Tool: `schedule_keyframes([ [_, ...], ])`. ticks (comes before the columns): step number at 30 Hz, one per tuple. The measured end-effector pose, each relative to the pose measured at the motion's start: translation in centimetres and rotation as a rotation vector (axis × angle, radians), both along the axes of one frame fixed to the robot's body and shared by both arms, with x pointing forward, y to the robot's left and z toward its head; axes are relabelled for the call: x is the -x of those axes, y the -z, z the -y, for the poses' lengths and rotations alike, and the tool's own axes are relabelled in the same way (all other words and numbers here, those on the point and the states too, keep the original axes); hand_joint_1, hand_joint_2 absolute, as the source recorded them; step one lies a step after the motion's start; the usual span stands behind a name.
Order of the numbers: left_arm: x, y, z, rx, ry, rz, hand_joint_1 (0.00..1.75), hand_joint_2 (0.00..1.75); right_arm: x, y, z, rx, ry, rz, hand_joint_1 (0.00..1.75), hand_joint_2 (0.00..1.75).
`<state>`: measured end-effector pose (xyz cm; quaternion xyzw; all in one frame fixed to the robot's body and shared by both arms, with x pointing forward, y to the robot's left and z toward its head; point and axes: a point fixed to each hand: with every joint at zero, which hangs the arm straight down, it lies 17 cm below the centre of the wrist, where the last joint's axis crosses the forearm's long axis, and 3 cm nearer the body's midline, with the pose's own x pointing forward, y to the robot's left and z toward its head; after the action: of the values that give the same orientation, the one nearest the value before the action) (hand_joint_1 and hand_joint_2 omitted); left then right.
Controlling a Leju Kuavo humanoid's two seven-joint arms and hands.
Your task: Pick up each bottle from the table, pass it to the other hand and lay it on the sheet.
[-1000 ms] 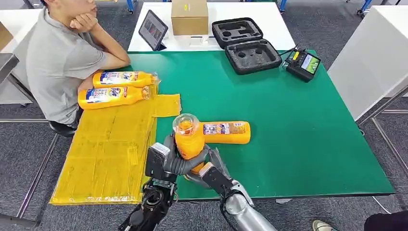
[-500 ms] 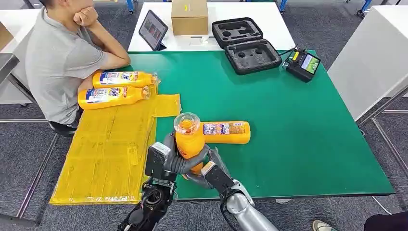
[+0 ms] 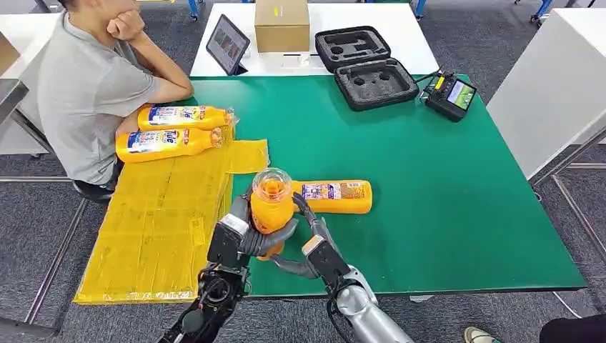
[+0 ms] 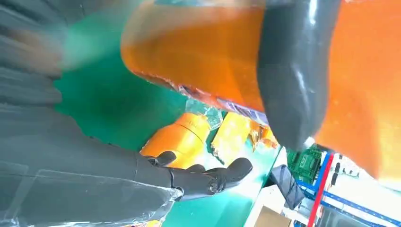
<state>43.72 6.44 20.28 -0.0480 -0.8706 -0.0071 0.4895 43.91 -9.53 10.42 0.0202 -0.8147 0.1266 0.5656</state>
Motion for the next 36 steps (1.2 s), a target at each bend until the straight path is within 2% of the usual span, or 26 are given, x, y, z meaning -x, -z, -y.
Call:
schedule_keyframes([
  [6,-0.1,0.5,-1.0,-0.032,0.005,0.006,1.75,1.75,0.0,-0.2,0.1,-0.017,0.005,0.004,0.00,1.75],
  [8,-0.1,0.5,-1.5,-0.083,-0.028,0.029,1.75,1.75,0.0,-0.2,0.2,-0.019,0.005,0.005,0.00,1.75],
  [12,0.5,-1.3,-2.5,-0.411,-0.233,0.237,1.75,1.75,0.5,0.4,0.3,-0.020,0.008,-0.008,0.00,1.75],
  [15,0.6,-1.2,-1.5,-0.670,-0.270,0.344,1.75,1.75,0.9,0.8,0.5,-0.022,0.015,-0.015,0.00,1.75],
  [17,0.3,-0.9,-1.7,-0.772,-0.298,0.369,1.75,1.75,1.2,0.8,0.7,-0.025,0.019,-0.015,0.00,1.75],
  [27,-2.1,1.0,-2.8,-0.968,-0.382,0.292,1.75,1.75,1.4,0.9,1.0,-0.021,0.023,-0.031,0.00,1.75],
  [34,-4.3,6.2,-4.1,-1.150,-0.404,0.083,1.75,1.75,1.7,1.5,1.4,-0.031,0.015,-0.050,0.00,1.75],
  [36,-4.5,7.2,-4.5,-1.189,-0.406,0.057,1.75,1.75,1.6,1.5,1.5,-0.037,0.019,-0.049,0.00,1.75],
])
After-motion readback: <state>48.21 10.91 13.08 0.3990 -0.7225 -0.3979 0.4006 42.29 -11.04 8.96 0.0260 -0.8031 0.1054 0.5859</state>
